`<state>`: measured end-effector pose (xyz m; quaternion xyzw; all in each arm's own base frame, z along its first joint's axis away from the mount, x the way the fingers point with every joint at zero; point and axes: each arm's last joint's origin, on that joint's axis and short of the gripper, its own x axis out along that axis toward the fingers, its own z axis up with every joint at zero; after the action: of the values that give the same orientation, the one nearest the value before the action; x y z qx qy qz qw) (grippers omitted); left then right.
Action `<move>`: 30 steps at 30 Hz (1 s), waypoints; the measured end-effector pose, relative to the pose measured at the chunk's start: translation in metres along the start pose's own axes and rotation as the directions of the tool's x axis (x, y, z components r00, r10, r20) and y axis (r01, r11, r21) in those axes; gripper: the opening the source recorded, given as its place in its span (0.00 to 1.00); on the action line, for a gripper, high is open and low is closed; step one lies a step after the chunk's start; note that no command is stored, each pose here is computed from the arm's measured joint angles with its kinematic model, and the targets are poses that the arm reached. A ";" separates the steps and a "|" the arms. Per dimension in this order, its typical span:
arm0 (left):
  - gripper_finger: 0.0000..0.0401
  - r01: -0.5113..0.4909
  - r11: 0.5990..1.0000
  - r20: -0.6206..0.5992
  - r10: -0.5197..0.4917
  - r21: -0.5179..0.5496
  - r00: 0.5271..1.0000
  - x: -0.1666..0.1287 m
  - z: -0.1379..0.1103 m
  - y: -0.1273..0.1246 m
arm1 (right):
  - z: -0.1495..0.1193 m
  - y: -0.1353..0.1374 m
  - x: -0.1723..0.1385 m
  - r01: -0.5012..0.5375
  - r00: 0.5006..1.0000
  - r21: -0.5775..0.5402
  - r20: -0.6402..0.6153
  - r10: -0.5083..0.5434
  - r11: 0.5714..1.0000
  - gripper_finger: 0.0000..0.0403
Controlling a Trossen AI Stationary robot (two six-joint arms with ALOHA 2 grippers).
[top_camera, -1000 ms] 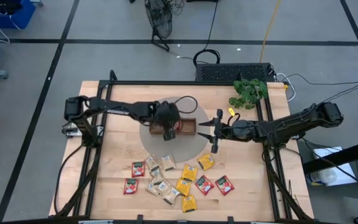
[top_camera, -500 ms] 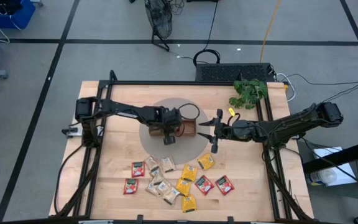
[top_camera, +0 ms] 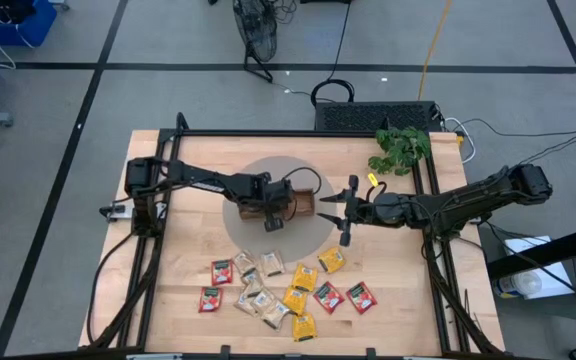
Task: Pick & Place Tea
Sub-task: Put the red tea bag into the wooden organizer
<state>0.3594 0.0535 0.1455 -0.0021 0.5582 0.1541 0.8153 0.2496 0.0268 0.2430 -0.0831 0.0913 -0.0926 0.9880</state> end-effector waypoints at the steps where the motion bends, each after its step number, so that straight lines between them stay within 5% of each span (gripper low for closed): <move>1: 0.00 -0.021 1.000 0.000 0.021 0.002 1.000 0.000 0.000 -0.001 | 0.000 0.000 0.000 0.000 1.000 0.000 -0.001 0.000 1.000 0.40; 15: 0.01 -0.280 0.955 0.058 0.275 0.099 0.960 -0.009 -0.003 -0.030 | 0.000 0.000 0.000 0.000 1.000 0.007 -0.003 0.000 1.000 0.40; 30: 0.01 -0.458 0.885 0.085 0.452 0.084 0.888 -0.011 -0.003 -0.027 | -0.001 0.000 0.000 -0.001 1.000 0.006 -0.007 0.001 1.000 0.40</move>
<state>0.3594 0.0245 0.1501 0.1754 0.5242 0.3123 0.7726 0.2494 0.0268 0.2423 -0.0797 0.0945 -0.0927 0.9880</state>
